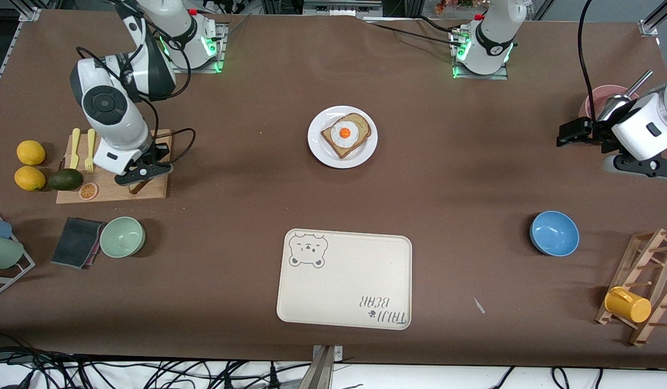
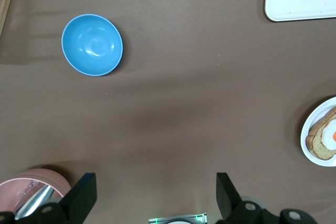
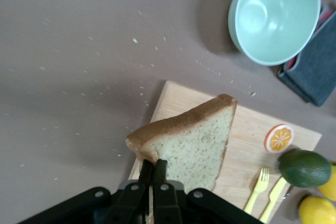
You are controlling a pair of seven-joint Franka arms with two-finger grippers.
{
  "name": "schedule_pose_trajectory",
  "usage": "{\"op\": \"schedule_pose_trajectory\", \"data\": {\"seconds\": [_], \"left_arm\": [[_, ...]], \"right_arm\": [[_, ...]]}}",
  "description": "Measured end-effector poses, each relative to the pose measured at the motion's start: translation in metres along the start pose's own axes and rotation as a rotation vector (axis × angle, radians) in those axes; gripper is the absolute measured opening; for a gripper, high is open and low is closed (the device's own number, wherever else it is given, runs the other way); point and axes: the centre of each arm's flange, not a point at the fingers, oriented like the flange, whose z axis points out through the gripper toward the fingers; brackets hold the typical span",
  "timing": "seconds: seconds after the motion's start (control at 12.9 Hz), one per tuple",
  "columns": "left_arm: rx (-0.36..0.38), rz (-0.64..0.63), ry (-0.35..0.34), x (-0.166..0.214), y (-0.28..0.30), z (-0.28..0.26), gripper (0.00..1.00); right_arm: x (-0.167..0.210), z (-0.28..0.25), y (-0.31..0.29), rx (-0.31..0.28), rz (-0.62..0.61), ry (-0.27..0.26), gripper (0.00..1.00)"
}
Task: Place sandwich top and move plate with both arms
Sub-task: 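Carry the bread slice with the right gripper over the egg plate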
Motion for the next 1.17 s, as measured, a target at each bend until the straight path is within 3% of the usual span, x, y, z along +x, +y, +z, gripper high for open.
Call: {"op": "schedule_pose_trajectory", "data": {"seconds": [0.39, 0.78, 1.17], "left_arm": [[0.000, 0.000, 0.000, 0.000, 0.000, 0.000, 1.00], [0.000, 0.000, 0.000, 0.000, 0.000, 0.000, 1.00], [0.000, -0.001, -0.001, 0.000, 0.000, 0.000, 1.00]], "right_arm": [[0.038, -0.085, -0.076, 0.098, 0.054, 0.040, 0.04], [0.078, -0.113, -0.211, 0.150, 0.194, 0.017, 0.04], [0.074, -0.149, -0.345, 0.187, 0.305, -0.015, 0.04]]}}
